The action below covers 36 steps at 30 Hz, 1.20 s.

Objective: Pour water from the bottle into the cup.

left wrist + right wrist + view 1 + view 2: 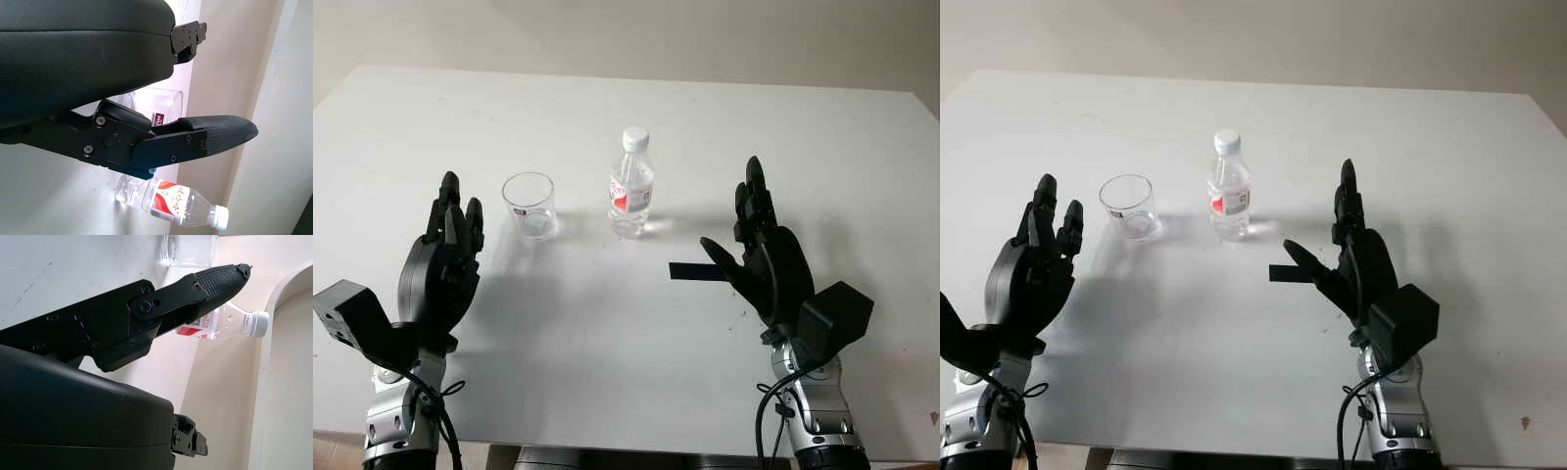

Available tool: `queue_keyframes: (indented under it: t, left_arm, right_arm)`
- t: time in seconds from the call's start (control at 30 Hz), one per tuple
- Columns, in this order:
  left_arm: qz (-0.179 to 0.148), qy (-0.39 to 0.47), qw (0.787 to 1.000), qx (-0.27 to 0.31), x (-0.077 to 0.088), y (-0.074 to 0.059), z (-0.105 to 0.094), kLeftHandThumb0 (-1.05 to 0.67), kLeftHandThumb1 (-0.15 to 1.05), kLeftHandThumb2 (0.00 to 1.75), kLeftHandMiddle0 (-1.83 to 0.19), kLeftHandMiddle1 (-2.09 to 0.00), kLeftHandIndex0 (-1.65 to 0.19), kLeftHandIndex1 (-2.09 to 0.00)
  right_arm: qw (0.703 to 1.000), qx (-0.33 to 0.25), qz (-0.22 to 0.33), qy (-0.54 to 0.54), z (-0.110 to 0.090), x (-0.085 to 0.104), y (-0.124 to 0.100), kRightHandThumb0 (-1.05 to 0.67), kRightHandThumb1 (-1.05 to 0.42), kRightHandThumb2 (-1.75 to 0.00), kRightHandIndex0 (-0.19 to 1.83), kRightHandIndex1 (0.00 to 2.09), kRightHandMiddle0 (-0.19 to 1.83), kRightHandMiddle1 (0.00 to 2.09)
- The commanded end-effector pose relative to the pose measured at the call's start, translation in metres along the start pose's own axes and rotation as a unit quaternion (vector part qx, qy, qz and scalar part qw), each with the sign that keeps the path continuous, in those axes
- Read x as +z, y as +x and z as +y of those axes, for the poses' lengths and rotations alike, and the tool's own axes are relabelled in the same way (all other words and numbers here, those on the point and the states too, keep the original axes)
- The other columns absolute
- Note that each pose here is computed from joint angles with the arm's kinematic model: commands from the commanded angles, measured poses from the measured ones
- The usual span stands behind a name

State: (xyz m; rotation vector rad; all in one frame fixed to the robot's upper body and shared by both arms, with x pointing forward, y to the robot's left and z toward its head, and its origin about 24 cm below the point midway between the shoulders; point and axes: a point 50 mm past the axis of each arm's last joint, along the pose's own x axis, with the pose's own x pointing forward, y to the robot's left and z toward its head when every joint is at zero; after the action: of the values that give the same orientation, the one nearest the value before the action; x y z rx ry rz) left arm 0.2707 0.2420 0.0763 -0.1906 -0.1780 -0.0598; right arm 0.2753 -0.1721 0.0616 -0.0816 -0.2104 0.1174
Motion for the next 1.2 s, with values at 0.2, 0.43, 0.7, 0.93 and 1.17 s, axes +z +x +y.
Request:
queue_keyframes:
  t: [0.2,0.43,0.7,0.93,1.17]
  left_arm:
    - [-0.01,0.005,1.0,-0.004,0.004,0.006,-0.002,-0.81,1.05,0.59,0.19,-0.04,0.19,-0.01]
    - [-0.012,0.004,1.0,-0.006,0.003,0.009,-0.003,-0.81,1.05,0.6,0.19,-0.02,0.19,0.0]
    - [-0.014,0.003,1.0,-0.006,0.002,0.007,-0.003,-0.82,1.05,0.59,0.19,-0.02,0.19,0.0]
    - [-0.015,-0.001,1.0,-0.005,0.0,0.005,-0.003,-0.81,1.05,0.58,0.19,-0.02,0.19,0.0]
    - [-0.014,0.0,1.0,-0.006,0.0,0.004,-0.004,-0.81,1.05,0.59,0.19,-0.02,0.19,0.0]
  right_arm:
    - [1.0,0.0,0.002,0.005,-0.001,-0.001,0.003,-0.92,-1.01,-0.05,-0.19,0.0,-0.19,0.0]
    - [1.0,0.018,0.002,0.005,0.002,-0.001,0.017,-0.95,-0.99,-0.05,-0.19,0.0,-0.19,0.0]
    - [0.998,0.062,-0.016,-0.016,0.011,0.019,0.063,-0.94,-0.95,-0.04,-0.19,0.0,-0.19,0.0]
    - [0.995,0.089,0.005,-0.044,0.02,0.028,0.098,-0.99,-0.93,-0.05,-0.19,0.0,-0.19,0.0]
    - [0.994,0.103,0.024,-0.029,0.027,0.024,0.11,-0.98,-0.92,-0.05,-0.19,0.0,-0.19,0.0]
